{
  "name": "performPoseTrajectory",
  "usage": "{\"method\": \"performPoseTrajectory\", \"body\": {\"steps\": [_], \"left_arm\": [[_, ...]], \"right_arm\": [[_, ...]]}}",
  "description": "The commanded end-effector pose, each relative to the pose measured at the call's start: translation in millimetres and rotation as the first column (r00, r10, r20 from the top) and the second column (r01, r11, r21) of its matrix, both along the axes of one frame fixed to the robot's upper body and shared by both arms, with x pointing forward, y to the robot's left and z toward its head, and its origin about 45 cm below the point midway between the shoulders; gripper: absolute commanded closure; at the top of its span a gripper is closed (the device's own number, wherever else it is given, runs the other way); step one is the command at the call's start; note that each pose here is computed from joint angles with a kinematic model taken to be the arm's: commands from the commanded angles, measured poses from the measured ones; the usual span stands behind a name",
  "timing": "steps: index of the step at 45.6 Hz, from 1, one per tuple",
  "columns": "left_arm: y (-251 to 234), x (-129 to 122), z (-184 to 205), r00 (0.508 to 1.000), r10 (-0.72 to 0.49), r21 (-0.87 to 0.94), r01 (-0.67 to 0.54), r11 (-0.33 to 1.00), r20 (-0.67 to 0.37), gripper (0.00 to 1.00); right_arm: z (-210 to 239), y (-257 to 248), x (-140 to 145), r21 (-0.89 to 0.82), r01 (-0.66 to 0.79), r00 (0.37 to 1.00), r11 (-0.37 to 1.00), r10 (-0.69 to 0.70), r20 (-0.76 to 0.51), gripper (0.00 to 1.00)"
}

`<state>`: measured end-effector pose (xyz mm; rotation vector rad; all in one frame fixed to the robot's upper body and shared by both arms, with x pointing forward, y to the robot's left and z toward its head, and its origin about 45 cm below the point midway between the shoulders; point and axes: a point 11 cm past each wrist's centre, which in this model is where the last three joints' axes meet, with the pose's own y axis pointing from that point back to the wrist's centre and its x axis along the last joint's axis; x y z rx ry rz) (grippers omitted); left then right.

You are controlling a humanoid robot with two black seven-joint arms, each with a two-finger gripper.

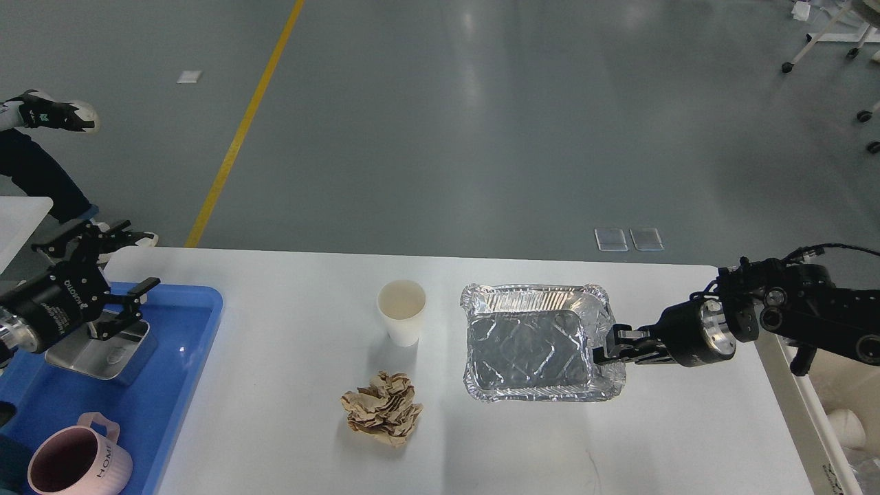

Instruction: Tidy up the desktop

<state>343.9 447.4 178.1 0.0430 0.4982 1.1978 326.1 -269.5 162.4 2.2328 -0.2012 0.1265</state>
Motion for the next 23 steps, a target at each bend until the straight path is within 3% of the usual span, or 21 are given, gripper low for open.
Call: {"method": "performPoseTrajectory", "body": {"steps": [1, 7, 13, 19, 23], "left_arm": [[51.5, -32.9, 23.3, 0.998, 0.033, 0.169, -0.024, 0.985, -0.051, 0.02], [110.0, -71.5, 49.9, 0.988, 0.079, 0.336, -0.031, 0.941, -0.131, 0.02], [143.8, -104.0, 81.6, 0.976, 0.054, 0.433, 0.042, 0.900, -0.209, 0.02], [173.0, -120.9, 130.0, 0.967, 0.073, 0.548, 0.076, 0.833, -0.244, 0.02], [184.8, -124.4, 184.6, 0.973, 0.031, 0.626, 0.122, 0.771, -0.229, 0.02]], "right_arm": [[-4.9, -0.7, -4.0, -0.004, 0.000, 1.000, 1.000, 0.000, -0.014, 1.00], [-4.7, -2.0, -4.0, -0.004, 0.003, 1.000, 1.000, -0.003, -0.014, 1.00], [-5.1, 1.9, -3.2, 0.002, -0.001, 1.000, 1.000, 0.001, -0.010, 1.00], [-1.6, 4.6, 0.8, 0.007, 0.000, 1.000, 1.000, 0.000, 0.007, 1.00], [-1.0, 6.5, 2.0, 0.009, -0.002, 1.000, 1.000, 0.002, 0.011, 1.00]]}}
